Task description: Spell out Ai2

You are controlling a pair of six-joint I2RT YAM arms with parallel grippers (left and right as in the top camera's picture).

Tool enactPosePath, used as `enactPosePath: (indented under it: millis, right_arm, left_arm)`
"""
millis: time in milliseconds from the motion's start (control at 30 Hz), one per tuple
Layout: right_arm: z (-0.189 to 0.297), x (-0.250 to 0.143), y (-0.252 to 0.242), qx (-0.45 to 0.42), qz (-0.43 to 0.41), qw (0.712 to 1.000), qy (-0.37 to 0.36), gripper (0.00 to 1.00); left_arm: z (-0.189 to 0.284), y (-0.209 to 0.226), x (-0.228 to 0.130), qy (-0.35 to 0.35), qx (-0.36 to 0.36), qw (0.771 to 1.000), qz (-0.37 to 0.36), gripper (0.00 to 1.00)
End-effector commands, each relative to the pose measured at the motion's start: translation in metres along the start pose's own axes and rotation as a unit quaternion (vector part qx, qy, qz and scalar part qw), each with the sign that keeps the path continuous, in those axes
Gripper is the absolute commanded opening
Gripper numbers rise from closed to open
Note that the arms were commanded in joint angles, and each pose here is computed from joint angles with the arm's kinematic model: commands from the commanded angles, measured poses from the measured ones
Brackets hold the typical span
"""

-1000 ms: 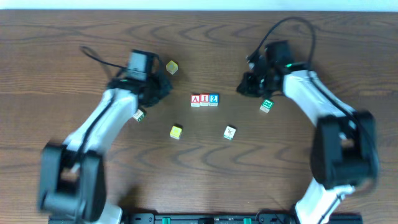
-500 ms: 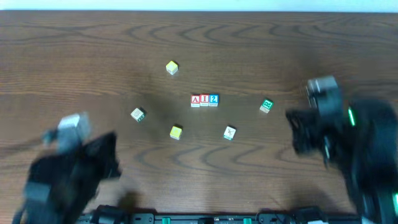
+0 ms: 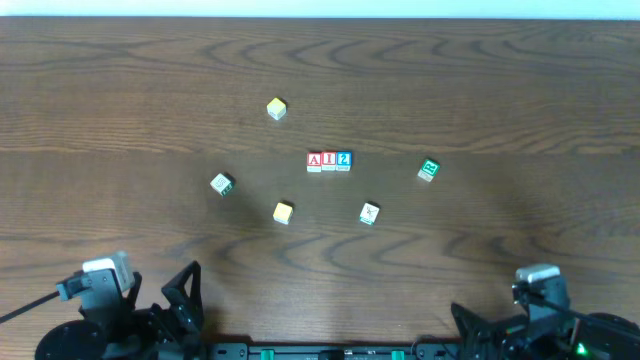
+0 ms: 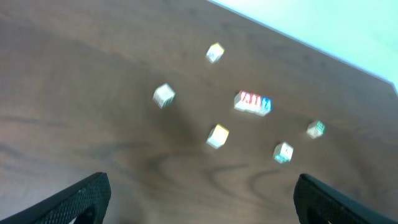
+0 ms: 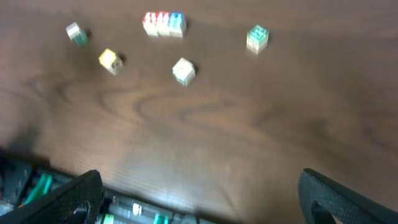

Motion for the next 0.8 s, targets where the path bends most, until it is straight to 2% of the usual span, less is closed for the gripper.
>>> enactPosePath:
  millis: [0,200,267,300,367,467,600,767]
  right_arm:
    - [-0.001,-0.010,-0.001,-0.004,-0.008,1.000,0.024,0.98]
    - [0.000,-0.017,-0.001,-0.004,-0.012,0.999,0.043,0.99]
    - [0.000,-0.017,-0.001,-0.004,-0.012,0.999,0.043,0.99]
    - [0.000,-0.017,-0.001,-0.004,-0.012,0.999,0.043,0.99]
    - [0.000,-0.017,-0.001,-0.004,-0.012,0.999,0.043,0.99]
    - [0.000,-0.017,-0.001,-0.004,-0.012,0.999,0.043,0.99]
    - [0.000,-0.017,-0.001,-0.004,-0.012,0.999,0.043,0.99]
    - [0.000,-0.017,-0.001,-0.004,-0.012,0.999,0.043,0.99]
  left_arm:
    - [0.000,0.007,-0.008,0.017,0.019,1.000,-0.008,0.95]
    - [0.002,0.017,-0.025,0.060,0.044,0.997,-0.008,0.96]
    - [0.002,0.023,-0.023,0.053,0.067,0.996,-0.024,0.95]
    - [0.003,0.024,-0.021,0.042,0.071,0.996,-0.021,0.95]
    - [0.005,0.027,0.001,-0.035,0.093,0.995,-0.022,0.95]
    - [-0.001,0.028,0.019,-0.105,0.109,0.988,-0.010,0.95]
    - [-0.041,0.045,0.022,-0.141,0.150,0.978,-0.033,0.95]
    - [-0.111,0.067,0.005,-0.159,0.152,0.973,-0.069,0.96]
Point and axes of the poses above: each gripper's point midway between its finger pads, its own z axis back along the fingers, its own y axis along the line the jaws close on, x = y × z, the point moved 5 cm from there along z, back along the fingers, and after that the axes turned 4 degrees about z, right-handed, at the moved point
